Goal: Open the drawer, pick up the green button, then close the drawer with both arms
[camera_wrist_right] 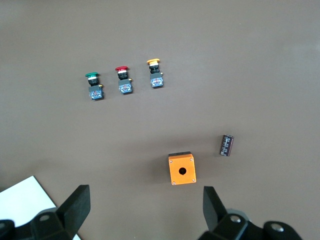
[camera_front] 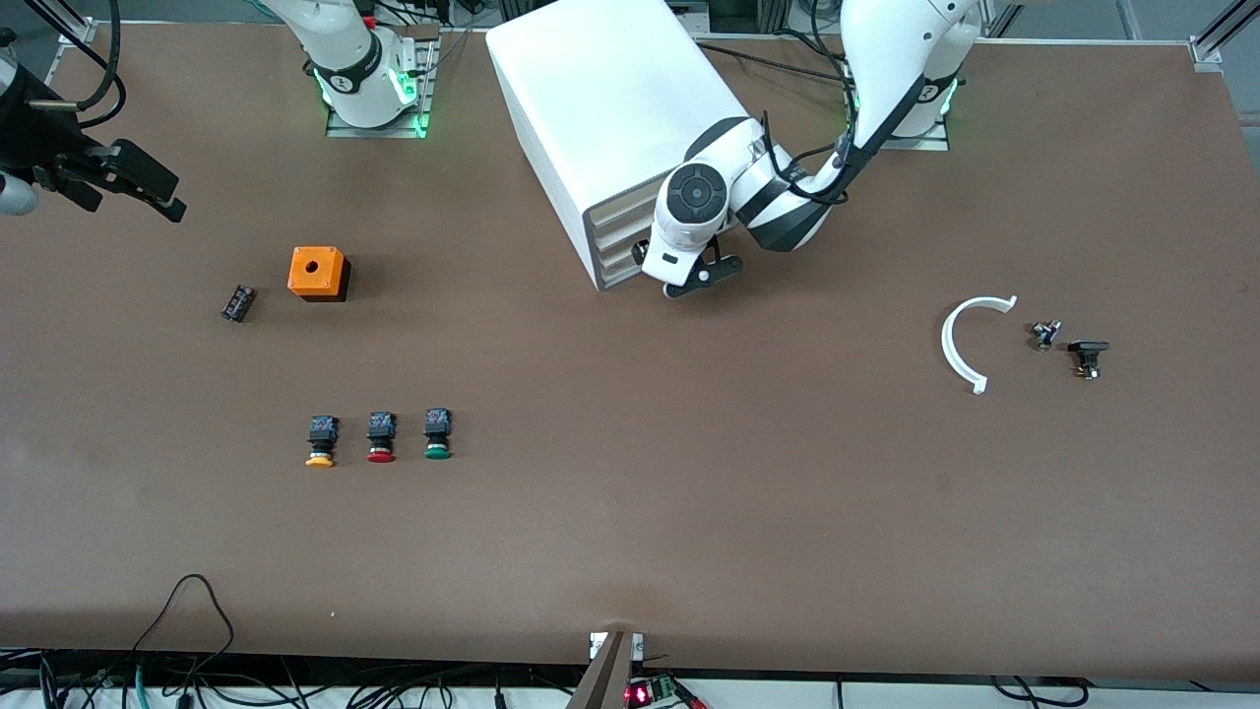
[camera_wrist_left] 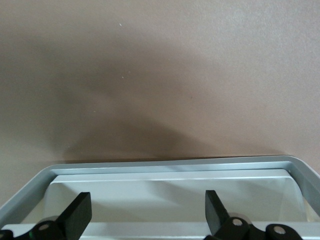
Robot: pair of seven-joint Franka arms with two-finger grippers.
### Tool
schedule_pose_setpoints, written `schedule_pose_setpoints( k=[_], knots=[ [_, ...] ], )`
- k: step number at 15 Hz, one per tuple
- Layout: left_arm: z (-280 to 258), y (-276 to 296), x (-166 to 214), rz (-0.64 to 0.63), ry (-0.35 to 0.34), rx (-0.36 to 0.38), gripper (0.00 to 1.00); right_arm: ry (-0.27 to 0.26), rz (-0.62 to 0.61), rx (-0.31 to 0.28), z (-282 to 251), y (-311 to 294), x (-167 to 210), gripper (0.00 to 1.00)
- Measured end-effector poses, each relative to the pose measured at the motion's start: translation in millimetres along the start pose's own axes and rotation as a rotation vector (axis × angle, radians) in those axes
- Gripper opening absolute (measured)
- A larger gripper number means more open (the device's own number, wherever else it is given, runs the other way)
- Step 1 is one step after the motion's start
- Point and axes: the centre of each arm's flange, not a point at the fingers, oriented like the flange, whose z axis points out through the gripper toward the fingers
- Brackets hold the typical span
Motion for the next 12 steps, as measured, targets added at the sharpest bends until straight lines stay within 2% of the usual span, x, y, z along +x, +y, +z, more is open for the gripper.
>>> schedule_pose_setpoints(
  k=[2, 6, 12],
  knots=[
    [-20.2, -1.6, 9.0, -0.013, 0.002, 0.008, 1.00, 0.000, -0.033, 0.000, -0.1, -3.5, -0.6, 1.00],
    [-94.6, -14.6, 40.0, 0.020, -0.003, 0.045, 1.00, 0.001, -0.058, 0.000, -0.2, -4.1, -0.6, 1.00],
    [-182.8, -53.6, 97.4, 0.098, 0.005, 0.012, 1.00, 0.013, -0.061, 0.002, -5.9, -5.1, -0.6, 1.00]
  ],
)
